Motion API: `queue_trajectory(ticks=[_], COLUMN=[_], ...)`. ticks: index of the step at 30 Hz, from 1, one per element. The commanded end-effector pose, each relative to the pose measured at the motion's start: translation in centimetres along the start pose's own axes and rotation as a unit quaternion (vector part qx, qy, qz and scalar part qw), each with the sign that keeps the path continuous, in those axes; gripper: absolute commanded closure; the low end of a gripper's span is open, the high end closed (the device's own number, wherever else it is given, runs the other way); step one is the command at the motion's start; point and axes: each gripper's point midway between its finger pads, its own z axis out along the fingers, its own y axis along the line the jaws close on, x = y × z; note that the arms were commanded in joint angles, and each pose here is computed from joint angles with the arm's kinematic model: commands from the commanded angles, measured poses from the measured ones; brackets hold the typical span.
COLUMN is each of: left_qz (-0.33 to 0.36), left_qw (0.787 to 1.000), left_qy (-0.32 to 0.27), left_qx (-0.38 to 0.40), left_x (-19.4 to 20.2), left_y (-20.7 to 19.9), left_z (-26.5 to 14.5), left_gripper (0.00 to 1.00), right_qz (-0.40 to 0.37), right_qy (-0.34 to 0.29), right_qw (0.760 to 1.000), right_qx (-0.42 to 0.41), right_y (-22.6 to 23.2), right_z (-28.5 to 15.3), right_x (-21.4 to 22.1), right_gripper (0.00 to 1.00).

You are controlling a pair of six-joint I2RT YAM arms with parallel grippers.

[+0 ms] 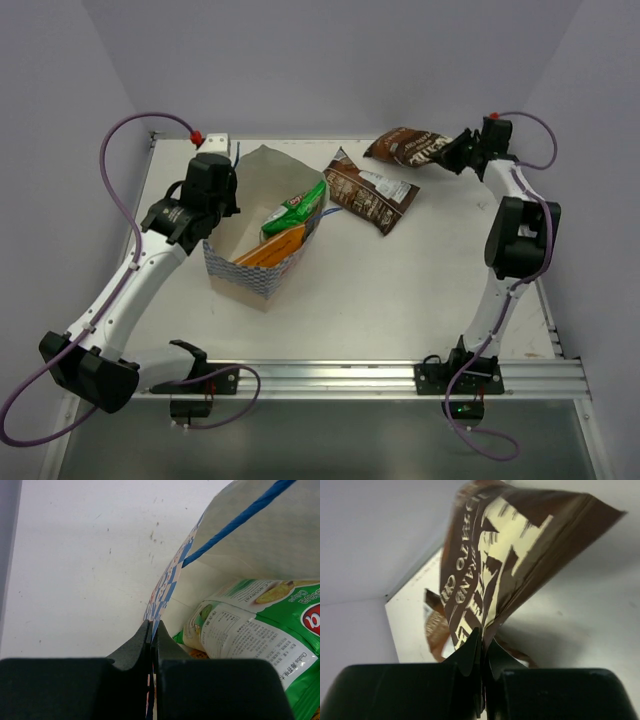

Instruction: Take the snacks out of the paper bag

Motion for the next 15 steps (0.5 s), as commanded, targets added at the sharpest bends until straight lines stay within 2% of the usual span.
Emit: queue_trajectory(ticks=[1, 4, 6, 7, 8, 10, 11, 12, 15], left_qz=[-0.022, -0.018, -0.012, -0.01, -0.008, -0.001, 0.002, 0.008, 0.019], left_qw=[0.999, 0.999, 1.0, 0.999, 0.999, 0.999, 0.999, 0.999, 0.998], left_qy=[-0.02, -0.019, -0.018, -0.019, -0.022, -0.027, -0.03, -0.035, -0.043], left_qx=[0.013, 0.018, 0.022, 0.023, 0.025, 0.03, 0.03, 0.03, 0.031], left_x=[-1.8, -1.6, -1.4, -1.5, -1.6, -1.9, -2.0, -2.2, -2.7], left_y=[-0.4, -0.6, -0.7, -0.7, -0.7, -0.8, -0.8, -0.7, -0.6], left_z=[-0.8, -0.6, -0.5, -0.5, -0.6, -0.7, -0.7, -0.8, -1.1], left_gripper=[1.0, 1.0, 1.0, 1.0, 1.0, 1.0, 1.0, 1.0, 1.0], right_qz=[-0.01, 0.025, 0.038, 0.027, 0.018, -0.001, -0.012, -0.024, -0.059], right_qy=[-0.05, -0.017, -0.01, -0.01, -0.019, -0.024, -0.032, -0.042, -0.062], right_qw=[0.999, 0.998, 0.994, 0.992, 0.991, 0.986, 0.985, 0.985, 0.979], right_qx=[-0.006, 0.055, 0.106, 0.12, 0.13, 0.166, 0.168, 0.167, 0.187], right_y=[-0.9, -5.2, -7.5, -8.0, -7.6, -8.0, -7.4, -5.8, -3.7], right_z=[-3.7, -4.3, -5.2, -5.7, -6.8, -8.8, -9.8, -11.8, -15.3], right_x=[-1.9, 0.5, 1.5, 1.7, 1.5, 1.6, 1.3, 1.1, 1.2], right_gripper=[0.98, 0.84, 0.66, 0.63, 0.54, 0.43, 0.39, 0.3, 0.19])
